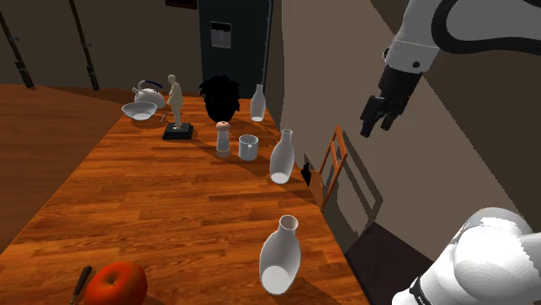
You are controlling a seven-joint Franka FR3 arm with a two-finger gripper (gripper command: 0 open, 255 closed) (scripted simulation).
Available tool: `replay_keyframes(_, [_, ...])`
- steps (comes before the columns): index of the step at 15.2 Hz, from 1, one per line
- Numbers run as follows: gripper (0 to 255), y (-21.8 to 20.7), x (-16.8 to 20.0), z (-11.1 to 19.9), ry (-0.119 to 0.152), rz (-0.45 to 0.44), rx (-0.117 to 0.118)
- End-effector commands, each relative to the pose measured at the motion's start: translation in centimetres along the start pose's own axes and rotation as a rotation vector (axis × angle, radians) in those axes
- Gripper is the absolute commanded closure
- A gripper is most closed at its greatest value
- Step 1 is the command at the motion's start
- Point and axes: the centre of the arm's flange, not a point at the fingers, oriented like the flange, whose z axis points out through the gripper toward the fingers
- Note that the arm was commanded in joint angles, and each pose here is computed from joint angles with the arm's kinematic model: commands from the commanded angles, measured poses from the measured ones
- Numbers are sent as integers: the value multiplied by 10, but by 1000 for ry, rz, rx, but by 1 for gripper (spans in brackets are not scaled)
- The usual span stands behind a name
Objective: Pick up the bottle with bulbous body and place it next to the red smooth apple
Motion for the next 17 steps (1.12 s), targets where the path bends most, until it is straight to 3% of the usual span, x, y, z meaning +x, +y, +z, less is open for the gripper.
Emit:
replay_keyframes(1, [0,0,0,0,0,0,0])
replay_keyframes(17, [0,4,180,100,35,10,-7])
